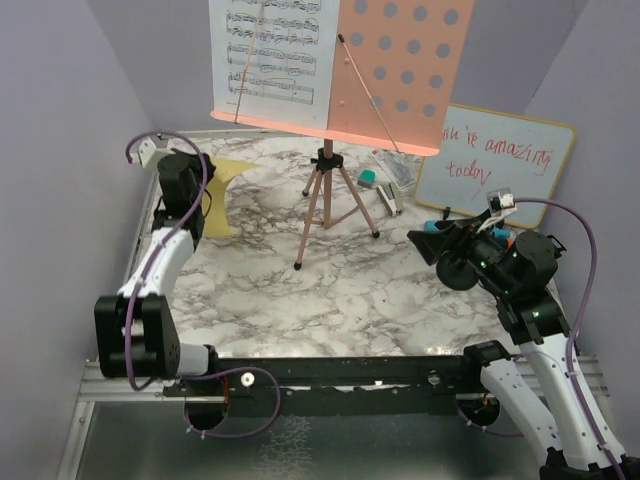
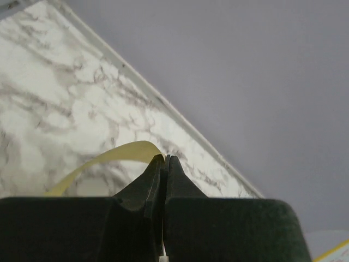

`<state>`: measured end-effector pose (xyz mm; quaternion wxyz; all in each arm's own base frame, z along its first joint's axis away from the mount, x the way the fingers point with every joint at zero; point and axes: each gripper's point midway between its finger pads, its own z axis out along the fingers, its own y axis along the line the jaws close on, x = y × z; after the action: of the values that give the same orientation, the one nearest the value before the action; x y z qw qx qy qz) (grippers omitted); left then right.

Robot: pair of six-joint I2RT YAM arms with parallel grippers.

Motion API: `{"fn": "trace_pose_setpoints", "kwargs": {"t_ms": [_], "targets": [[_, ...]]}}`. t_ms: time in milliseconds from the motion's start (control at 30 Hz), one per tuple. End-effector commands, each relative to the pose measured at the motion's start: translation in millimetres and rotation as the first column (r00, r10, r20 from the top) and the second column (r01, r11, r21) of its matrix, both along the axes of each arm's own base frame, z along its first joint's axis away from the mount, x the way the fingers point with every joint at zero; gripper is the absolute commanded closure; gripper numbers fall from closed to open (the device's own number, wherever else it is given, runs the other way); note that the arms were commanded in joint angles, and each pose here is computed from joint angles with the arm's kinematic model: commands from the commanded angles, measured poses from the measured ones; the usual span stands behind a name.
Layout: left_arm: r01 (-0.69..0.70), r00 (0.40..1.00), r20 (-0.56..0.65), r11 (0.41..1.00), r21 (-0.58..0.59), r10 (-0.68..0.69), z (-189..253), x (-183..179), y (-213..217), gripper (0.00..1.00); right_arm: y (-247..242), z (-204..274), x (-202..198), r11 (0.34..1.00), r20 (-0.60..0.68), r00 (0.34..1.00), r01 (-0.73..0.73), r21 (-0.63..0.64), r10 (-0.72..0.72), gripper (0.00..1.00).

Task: Pack up the instrument practice props
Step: Place the sheet music at the center of the board.

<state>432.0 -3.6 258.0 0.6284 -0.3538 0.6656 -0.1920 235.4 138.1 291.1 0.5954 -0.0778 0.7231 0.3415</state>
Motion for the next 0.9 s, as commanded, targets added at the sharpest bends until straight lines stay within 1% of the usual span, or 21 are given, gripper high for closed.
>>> {"fn": "trace_pose_setpoints", "kwargs": {"t_ms": [0, 100, 200, 267, 333, 400, 533, 667, 767, 800, 867], "targets": [[0.081, 0.979, 0.183, 0.996, 0.032, -0.086, 75.1, 67.4, 23.5, 1.0, -3.9, 0.5, 3.7, 1.0, 0.012, 1.0, 0.019, -0.022, -0.019, 0.02], [0.103, 0.974, 0.192, 0.99, 0.096, -0.12, 105.2, 93.7, 30.5, 1.0, -4.3, 1.3, 3.1, 0.999, 0.018, 1.0, 0.019, -0.027, -0.019, 0.02], [0.082, 0.971, 0.212, 0.987, 0.141, -0.111, 125.4, 94.5, 34.9, 1.0, -6.6, 0.5, 3.4, 0.999, 0.028, 0.999, 0.032, -0.032, -0.031, 0.02], [0.07, 0.973, 0.208, 0.988, 0.137, -0.098, 119.5, 89.2, 36.5, 1.0, -6.9, -0.3, 4.4, 0.999, 0.031, 0.999, 0.035, -0.033, -0.034, 0.02], [0.054, 0.98, 0.185, 0.992, 0.114, -0.075, 100.3, 85.5, 39.2, 1.0, -6.3, -0.7, 5.4, 0.999, 0.029, 0.999, 0.032, -0.033, -0.031, 0.02], [0.042, 0.988, 0.148, 0.997, 0.072, -0.052, 70.2, 82.8, 40.8, 1.0, -4.4, -2.1, 5.8, 0.999, 0.019, 1.0, 0.022, -0.033, -0.021, 0.02], [0.014, 0.994, 0.112, 0.997, -0.071, -0.006, 6.1, 69.1, 40.3, 1.0, -3.9, -3.7, 4.3, 0.999, 0.01, 1.0, 0.017, -0.034, -0.016, 0.02], [-0.031, 0.998, 0.043, 0.98, -0.199, 0.04, -56.8, 54.6, 39.2, 1.0, -7.1, -4.7, 3.1, 0.999, 0.016, 0.999, 0.033, -0.038, -0.033, 0.02], [-0.053, 0.998, 0.016, 0.957, -0.286, 0.06, -91.5, 46.6, 32.5, 1.0, -7.6, -4.8, 2.6, 0.999, 0.017, 0.999, 0.036, -0.039, -0.035, 0.02], [-0.075, 0.997, -0.008, 0.95, -0.304, 0.076, -106.8, 41.2, 31.8, 1.0, -7.7, -5.3, 2.9, 0.999, 0.014, 0.999, 0.036, -0.04, -0.035, 0.01], [-0.118, 0.993, -0.023, 0.936, -0.331, 0.118, -121.2, 34.8, 32.9, 1.0, -7.7, -4.9, 2.9, 0.999, 0.014, 0.999, 0.036, -0.04, -0.036, 0.01]]}}
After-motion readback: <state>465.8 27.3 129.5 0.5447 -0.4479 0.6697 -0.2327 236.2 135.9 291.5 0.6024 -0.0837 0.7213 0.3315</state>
